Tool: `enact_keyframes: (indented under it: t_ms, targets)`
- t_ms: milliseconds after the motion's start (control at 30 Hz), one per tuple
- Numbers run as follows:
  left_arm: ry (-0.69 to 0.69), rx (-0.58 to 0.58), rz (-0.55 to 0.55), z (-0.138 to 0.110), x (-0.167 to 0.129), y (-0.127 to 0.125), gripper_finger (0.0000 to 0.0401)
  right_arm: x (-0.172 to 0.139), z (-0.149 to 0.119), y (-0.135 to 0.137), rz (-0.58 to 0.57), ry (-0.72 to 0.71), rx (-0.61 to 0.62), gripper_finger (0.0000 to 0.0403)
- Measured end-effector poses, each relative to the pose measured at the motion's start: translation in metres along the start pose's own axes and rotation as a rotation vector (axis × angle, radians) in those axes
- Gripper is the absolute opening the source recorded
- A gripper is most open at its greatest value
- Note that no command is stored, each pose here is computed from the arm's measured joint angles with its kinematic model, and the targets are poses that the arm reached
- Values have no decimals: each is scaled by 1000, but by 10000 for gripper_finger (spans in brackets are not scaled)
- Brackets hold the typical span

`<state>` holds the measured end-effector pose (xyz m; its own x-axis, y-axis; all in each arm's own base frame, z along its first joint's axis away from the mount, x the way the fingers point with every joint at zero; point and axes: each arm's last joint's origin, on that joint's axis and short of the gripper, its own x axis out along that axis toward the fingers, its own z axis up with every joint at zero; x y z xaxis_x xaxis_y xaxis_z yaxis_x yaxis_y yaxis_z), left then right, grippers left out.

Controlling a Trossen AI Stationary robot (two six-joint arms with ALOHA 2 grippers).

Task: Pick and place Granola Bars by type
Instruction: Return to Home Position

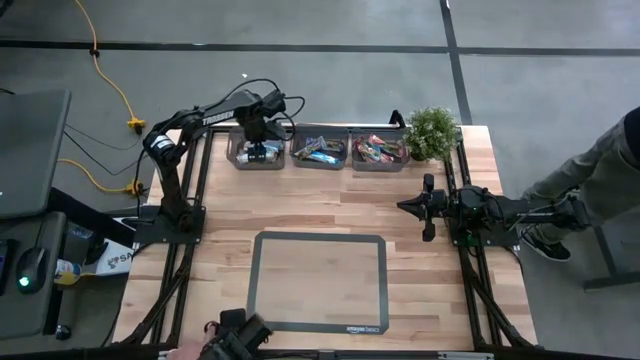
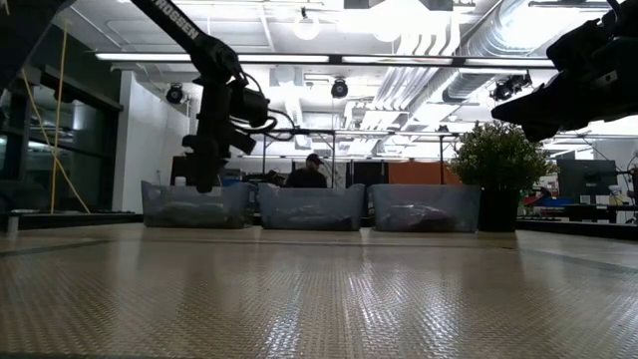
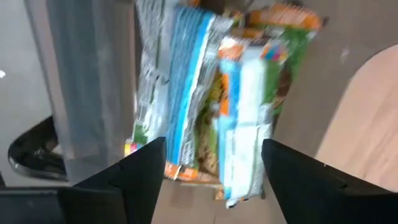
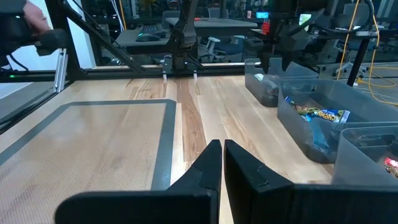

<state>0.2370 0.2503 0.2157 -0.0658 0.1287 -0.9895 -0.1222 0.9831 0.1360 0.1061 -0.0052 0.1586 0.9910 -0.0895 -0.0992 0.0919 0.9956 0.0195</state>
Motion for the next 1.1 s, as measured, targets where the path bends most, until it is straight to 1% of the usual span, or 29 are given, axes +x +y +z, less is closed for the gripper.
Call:
enact_keyframes:
  t_ms: [200, 267, 333, 467, 533, 633, 733, 800, 867, 1000, 1100]
  targets:
    - [-43, 24, 15, 7, -12, -13, 283, 0, 0, 0, 0, 0, 0, 2]
    - [-64, 16, 15, 11, -17, -18, 284, 0, 0, 0, 0, 0, 0, 2]
    - [-118, -8, -3, 17, -27, -22, 284, 0, 0, 0, 0, 0, 0, 2]
    - [-280, -57, -83, 32, -55, -28, 284, 0, 0, 0, 0, 0, 0, 2]
    - [-369, -74, -122, 41, -74, -32, 284, 0, 0, 0, 0, 1, 0, 2]
    - [-492, -72, -172, 54, -104, -41, 284, 0, 0, 0, 0, 0, 0, 2]
    - [-594, -46, -199, 64, -136, -55, 282, 0, 0, 0, 0, 0, 0, 2]
    - [-653, -24, -198, 68, -157, -65, 274, 0, 0, 0, 1, 0, 0, 2]
    - [-707, 1, -196, 72, -177, -76, 256, 0, 0, 0, 0, 0, 0, 2]
    - [-820, 63, -248, 74, -212, -100, 203, 0, 0, 0, 0, 0, 0, 2]
    - [-879, 109, -281, 74, -233, -119, 156, 0, 0, 0, 0, 0, 0, 3]
